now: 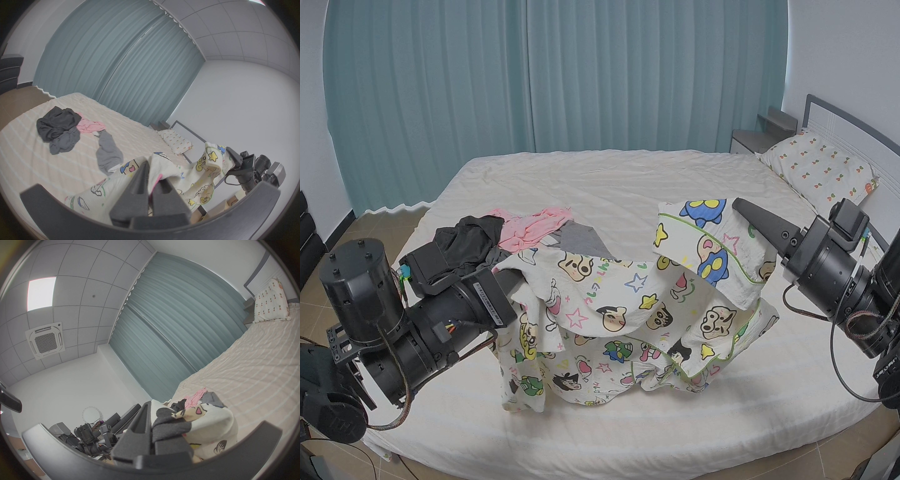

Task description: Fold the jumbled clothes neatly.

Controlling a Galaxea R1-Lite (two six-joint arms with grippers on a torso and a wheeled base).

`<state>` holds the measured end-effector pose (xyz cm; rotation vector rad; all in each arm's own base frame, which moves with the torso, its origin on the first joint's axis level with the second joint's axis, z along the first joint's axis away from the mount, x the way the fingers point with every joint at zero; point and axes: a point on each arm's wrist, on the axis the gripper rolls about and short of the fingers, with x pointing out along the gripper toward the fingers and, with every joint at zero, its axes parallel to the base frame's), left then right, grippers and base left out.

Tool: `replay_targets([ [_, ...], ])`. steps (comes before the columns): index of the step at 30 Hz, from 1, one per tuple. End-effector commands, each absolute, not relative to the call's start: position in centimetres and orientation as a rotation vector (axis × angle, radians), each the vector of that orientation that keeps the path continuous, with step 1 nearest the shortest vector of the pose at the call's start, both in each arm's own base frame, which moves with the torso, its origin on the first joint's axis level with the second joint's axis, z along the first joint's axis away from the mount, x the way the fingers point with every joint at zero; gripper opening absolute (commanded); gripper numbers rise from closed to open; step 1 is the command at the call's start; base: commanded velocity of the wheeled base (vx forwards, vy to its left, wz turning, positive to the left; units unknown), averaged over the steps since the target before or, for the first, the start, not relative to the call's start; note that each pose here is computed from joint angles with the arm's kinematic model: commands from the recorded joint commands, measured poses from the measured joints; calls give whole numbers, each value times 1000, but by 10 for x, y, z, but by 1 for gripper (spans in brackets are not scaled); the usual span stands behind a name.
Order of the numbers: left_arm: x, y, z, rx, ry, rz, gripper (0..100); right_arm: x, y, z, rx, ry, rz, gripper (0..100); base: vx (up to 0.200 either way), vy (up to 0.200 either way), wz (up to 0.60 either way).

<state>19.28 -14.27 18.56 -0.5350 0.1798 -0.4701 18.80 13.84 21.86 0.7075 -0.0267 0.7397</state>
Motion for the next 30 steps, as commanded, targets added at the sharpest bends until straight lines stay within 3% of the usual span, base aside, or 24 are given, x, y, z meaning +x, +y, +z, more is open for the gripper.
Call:
replay_targets([
  [1, 198, -151, 181, -535, 175, -475, 0, 182, 134, 228, 715, -64, 752, 0, 0, -200, 0],
  [30, 202, -160, 185, -564, 115, -473, 0, 183, 118, 218, 704, -57, 683, 0, 0, -200, 0],
])
